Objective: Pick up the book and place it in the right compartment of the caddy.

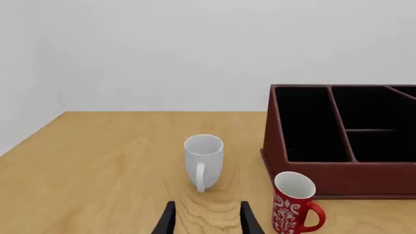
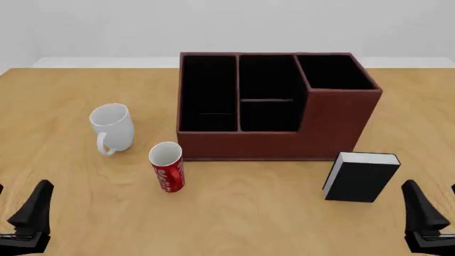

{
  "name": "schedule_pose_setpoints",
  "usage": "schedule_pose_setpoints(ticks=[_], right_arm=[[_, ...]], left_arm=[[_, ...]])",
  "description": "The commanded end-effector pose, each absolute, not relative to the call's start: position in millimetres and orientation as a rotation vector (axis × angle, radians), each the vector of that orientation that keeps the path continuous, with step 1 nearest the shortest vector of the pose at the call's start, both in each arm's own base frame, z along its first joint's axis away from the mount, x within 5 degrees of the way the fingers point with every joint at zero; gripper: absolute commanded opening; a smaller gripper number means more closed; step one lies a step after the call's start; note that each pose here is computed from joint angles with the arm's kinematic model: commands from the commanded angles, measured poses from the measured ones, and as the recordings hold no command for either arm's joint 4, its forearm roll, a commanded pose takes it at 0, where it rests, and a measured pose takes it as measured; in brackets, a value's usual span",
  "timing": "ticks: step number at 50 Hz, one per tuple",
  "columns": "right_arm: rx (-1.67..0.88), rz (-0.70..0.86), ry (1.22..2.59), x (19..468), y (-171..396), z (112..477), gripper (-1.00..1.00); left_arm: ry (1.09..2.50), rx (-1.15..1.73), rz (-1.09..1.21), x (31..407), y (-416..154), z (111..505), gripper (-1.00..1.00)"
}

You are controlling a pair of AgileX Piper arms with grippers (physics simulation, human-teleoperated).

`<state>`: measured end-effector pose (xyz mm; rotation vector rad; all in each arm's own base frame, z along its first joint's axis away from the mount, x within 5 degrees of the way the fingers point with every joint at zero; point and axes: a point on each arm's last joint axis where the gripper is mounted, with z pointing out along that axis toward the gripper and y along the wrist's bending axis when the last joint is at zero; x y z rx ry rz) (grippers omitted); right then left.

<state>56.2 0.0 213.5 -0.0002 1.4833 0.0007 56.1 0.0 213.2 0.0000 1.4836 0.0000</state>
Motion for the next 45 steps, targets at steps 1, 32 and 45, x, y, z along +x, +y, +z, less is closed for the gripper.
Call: schedule_pose_setpoints(ticks=[1,32,45], right_arm=[[0.000,0.004,1.479,56.1,0.2,214.8,1.00],[-0.270,-0.157,1.651,94.8,5.5,241.6,1.00],[-0.391,-0.260,1.658,110.0,6.3,271.4,1.00]], left_arm=[[1.484,0.000,0.000,56.1,0.0,213.2,1.00],[1.484,0.000,0.000,56.1,0.0,213.2,1.00],[1.484,0.000,0.000,56.1,0.0,213.2,1.00]])
